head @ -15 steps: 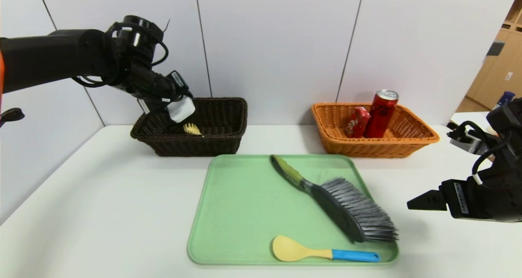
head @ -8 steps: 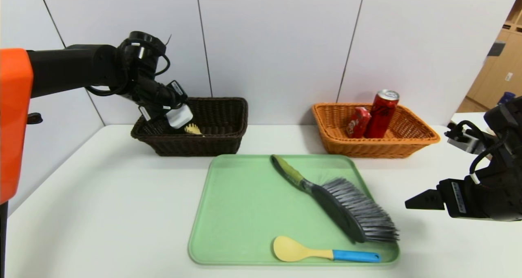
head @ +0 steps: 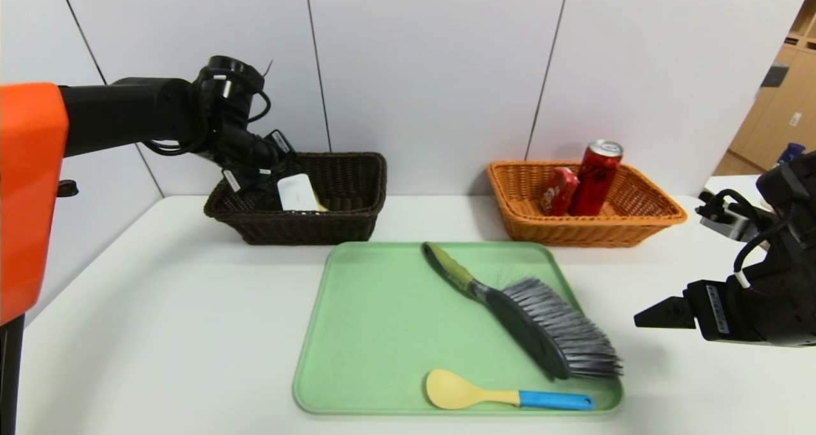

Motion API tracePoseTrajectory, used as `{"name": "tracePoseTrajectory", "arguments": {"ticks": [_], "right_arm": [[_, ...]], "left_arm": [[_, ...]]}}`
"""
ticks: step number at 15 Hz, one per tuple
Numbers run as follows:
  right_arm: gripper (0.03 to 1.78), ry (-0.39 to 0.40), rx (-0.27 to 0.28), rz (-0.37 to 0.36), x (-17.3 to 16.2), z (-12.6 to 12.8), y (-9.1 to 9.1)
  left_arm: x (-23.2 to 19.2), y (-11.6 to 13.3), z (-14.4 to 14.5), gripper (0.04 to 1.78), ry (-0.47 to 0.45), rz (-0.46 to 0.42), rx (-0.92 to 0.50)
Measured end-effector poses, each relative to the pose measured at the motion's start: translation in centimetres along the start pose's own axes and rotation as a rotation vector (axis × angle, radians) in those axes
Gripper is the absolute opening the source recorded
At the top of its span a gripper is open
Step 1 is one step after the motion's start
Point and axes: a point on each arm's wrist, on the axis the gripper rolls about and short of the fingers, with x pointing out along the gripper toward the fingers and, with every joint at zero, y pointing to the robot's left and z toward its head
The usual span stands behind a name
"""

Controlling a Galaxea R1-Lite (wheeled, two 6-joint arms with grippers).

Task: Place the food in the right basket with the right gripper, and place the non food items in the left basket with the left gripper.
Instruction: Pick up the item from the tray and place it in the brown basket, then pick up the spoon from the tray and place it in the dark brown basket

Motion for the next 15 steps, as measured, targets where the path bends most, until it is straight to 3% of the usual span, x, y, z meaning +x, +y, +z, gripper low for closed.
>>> {"name": "tracePoseTrajectory", "arguments": {"ticks": [4,7,9,12,15], "right_arm": [[1.71,0.002,-0.003,0.001,0.0,0.0,0.0],[1.71,0.006,-0.002,0.002,0.1,-0.1,0.1],[1.71,0.013,-0.003,0.002,0.3,0.0,0.1],[1.71,0.021,-0.007,0.003,0.6,0.0,0.2],[1.71,0.026,-0.006,0.001,0.7,0.0,0.2]], "left_arm": [[-0.6,-0.6,0.6,1.45,-0.077,-0.03,-0.007],[-2.5,-3.6,1.2,1.53,-0.299,-0.135,0.014],[-4.1,-5.9,0.1,1.57,-0.399,-0.132,0.093],[-7.4,-8.1,-3.3,1.61,-0.311,-0.112,0.181],[-11.1,-9.0,-6.7,1.64,-0.123,-0.124,0.292]]}}
